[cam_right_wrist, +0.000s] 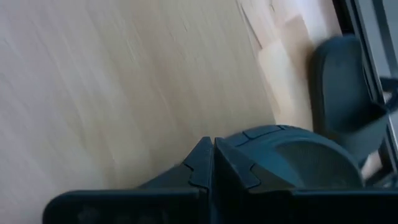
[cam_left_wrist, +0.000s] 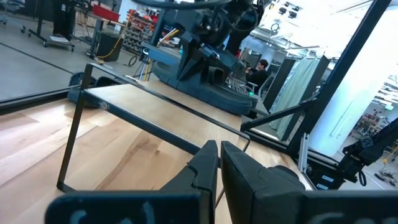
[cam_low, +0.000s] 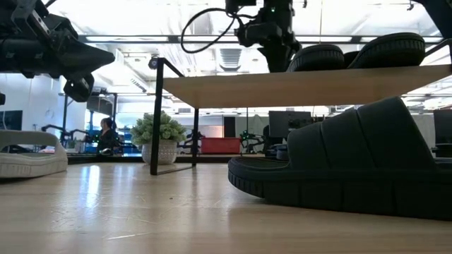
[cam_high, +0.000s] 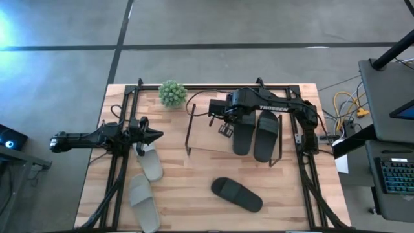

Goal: Pick and place slides into the shelf
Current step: Put the black slipper on the shelf

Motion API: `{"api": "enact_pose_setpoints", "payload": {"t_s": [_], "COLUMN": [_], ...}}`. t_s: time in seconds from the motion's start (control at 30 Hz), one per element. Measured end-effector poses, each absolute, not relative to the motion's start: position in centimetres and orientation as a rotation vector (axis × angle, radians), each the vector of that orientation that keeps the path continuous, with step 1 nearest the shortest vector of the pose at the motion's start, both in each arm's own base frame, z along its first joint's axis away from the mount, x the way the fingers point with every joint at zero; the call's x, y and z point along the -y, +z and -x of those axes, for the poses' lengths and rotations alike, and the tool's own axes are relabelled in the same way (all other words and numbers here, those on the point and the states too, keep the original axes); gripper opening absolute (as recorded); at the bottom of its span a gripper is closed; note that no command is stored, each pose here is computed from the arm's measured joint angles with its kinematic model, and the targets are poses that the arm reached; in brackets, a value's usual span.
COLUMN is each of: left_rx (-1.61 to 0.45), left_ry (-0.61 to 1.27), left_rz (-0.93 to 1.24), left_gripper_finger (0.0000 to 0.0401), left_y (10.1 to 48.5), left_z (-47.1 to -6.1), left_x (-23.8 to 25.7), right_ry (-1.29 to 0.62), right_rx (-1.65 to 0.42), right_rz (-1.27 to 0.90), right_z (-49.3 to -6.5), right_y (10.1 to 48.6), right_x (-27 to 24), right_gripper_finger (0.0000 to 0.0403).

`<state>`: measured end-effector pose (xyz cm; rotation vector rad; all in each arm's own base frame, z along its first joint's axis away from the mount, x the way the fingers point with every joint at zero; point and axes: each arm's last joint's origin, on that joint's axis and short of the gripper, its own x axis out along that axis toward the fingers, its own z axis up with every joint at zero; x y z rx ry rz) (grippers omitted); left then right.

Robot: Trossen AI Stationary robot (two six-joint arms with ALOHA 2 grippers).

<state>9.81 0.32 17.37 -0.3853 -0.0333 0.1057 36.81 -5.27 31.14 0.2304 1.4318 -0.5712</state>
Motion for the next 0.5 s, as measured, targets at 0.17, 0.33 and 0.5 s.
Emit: {"api": "enact_pose_setpoints", "payload": {"t_s": [0.17,0.33,0.5], "left_rx": [0.034,0.034,0.034], "left_ry": [0.106,0.105,0.106], "left_rz": [0.385,0.385,0.385], "left_gripper_finger": [0.0006,0.0006,0.0006], "left_y": [17.38,17.38,17.39], "left_z": [-9.8,-9.8,-9.8], "left_x": [-0.32,-0.32,-0.32], "right_ry": [-0.556,-0.553,-0.552], "right_rx": [-1.437,-1.417,-1.454], "right_rz": [-0.206,-0.204,-0.216], "right_z": [-36.75,-36.94,-36.61], "right_y": [31.21,31.23,31.19], "right_x": [5.28,5.32,5.24], "right_gripper_finger": [0.0009,0.0009,0.0009]}}
